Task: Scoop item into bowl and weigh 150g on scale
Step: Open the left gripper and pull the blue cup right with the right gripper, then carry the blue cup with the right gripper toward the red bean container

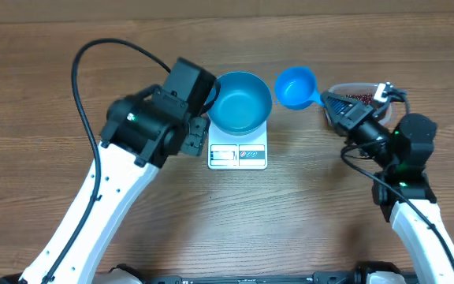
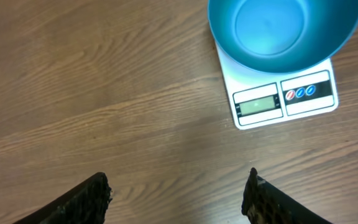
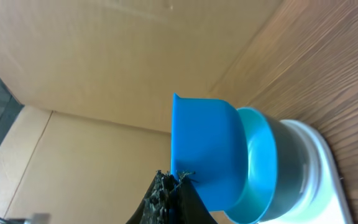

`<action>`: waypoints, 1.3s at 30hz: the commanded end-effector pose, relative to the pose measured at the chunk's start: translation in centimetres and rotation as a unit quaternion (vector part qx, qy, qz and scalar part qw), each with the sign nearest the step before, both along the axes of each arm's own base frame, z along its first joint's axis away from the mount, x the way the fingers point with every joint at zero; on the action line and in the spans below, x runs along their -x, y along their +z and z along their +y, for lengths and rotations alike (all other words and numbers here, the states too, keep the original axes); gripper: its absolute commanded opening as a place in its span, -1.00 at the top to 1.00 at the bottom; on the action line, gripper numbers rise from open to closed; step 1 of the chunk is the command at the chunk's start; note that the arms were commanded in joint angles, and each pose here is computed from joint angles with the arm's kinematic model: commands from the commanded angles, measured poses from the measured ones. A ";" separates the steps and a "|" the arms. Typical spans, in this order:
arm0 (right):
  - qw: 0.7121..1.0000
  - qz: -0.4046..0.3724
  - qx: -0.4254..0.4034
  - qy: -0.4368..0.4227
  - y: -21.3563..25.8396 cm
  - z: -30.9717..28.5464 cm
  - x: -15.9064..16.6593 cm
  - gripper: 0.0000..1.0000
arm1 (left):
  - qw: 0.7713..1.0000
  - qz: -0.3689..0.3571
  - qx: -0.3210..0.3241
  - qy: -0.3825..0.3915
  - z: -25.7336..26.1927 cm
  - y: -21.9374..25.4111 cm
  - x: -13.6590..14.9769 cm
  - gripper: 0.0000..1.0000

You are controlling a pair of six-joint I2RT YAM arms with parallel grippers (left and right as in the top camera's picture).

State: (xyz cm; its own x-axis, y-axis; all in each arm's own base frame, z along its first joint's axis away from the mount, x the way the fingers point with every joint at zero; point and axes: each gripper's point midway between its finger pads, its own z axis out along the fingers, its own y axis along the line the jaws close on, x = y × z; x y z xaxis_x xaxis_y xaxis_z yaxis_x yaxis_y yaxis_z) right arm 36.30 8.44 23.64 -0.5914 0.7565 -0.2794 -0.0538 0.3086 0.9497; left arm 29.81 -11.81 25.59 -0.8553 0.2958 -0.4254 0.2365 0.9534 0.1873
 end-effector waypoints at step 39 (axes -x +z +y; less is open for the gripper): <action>1.000 -0.020 0.008 0.011 1.1 -0.7 0.0 0.93 | 0.975 0.006 0.128 -0.181 -7.3 -9.8 0.3 0.92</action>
